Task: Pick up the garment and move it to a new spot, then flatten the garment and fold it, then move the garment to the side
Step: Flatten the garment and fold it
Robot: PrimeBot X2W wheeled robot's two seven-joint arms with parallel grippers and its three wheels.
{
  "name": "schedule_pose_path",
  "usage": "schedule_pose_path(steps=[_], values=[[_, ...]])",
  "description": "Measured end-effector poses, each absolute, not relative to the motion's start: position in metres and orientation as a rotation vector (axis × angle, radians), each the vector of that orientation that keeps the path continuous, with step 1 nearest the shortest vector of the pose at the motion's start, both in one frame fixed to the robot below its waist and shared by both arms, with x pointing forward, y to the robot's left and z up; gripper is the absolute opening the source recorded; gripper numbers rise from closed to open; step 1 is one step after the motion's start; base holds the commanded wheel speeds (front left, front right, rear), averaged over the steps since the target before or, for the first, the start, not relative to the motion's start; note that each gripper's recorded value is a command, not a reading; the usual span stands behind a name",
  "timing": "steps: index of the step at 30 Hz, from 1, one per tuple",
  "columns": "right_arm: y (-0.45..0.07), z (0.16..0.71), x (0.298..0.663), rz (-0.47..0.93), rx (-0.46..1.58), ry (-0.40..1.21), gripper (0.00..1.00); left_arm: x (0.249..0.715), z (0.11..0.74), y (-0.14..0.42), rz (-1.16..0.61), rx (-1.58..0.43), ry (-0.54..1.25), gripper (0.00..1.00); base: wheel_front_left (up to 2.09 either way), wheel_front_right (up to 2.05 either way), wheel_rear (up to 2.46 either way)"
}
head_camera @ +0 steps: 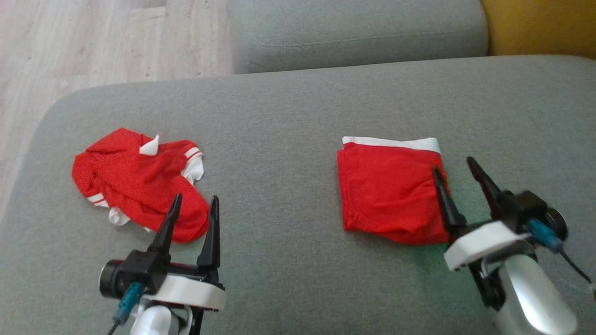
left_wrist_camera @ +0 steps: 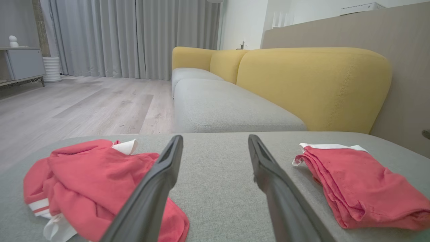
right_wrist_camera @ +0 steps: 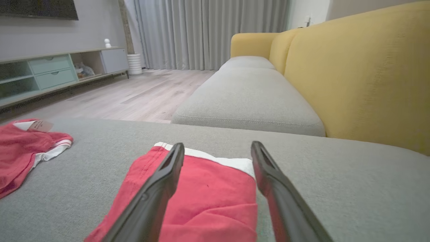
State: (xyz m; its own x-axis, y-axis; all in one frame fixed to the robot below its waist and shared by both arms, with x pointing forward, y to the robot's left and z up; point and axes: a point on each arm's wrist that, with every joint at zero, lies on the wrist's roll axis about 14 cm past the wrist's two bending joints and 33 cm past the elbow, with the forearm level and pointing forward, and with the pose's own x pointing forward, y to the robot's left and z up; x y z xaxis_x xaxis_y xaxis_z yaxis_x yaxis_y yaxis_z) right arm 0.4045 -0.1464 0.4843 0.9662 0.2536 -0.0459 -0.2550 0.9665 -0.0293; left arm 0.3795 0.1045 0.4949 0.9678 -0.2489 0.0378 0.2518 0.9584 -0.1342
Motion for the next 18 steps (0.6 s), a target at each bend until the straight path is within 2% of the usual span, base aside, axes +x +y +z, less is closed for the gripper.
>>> schedule_pose_path(steps=[7,14,15,16,17,18], values=[[-0.17,0.49,0.383,0.117,-0.005,-0.014,1.0,0.385,0.492,0.095,-0.278,-0.164,-0.012,1.0,0.0,0.0,0.0],[-0.164,0.48,0.383,0.12,-0.007,0.009,1.0,0.393,0.486,0.09,-0.292,-0.171,0.006,1.0,0.0,0.0,0.0],[-0.163,0.48,0.386,0.121,0.0,0.01,0.96,0.395,0.487,0.091,-0.289,-0.171,0.004,1.0,0.0,0.0,0.0],[-0.162,0.478,0.389,0.123,0.009,0.015,0.24,0.398,0.487,0.092,-0.286,-0.171,0.003,1.0,0.0,0.0,0.0],[-0.161,0.476,0.394,0.125,0.013,0.021,0.0,0.399,0.486,0.093,-0.284,-0.171,0.005,1.0,0.0,0.0,0.0],[-0.159,0.474,0.399,0.13,0.014,0.027,0.0,0.401,0.485,0.094,-0.281,-0.171,0.007,1.0,0.0,0.0,0.0]])
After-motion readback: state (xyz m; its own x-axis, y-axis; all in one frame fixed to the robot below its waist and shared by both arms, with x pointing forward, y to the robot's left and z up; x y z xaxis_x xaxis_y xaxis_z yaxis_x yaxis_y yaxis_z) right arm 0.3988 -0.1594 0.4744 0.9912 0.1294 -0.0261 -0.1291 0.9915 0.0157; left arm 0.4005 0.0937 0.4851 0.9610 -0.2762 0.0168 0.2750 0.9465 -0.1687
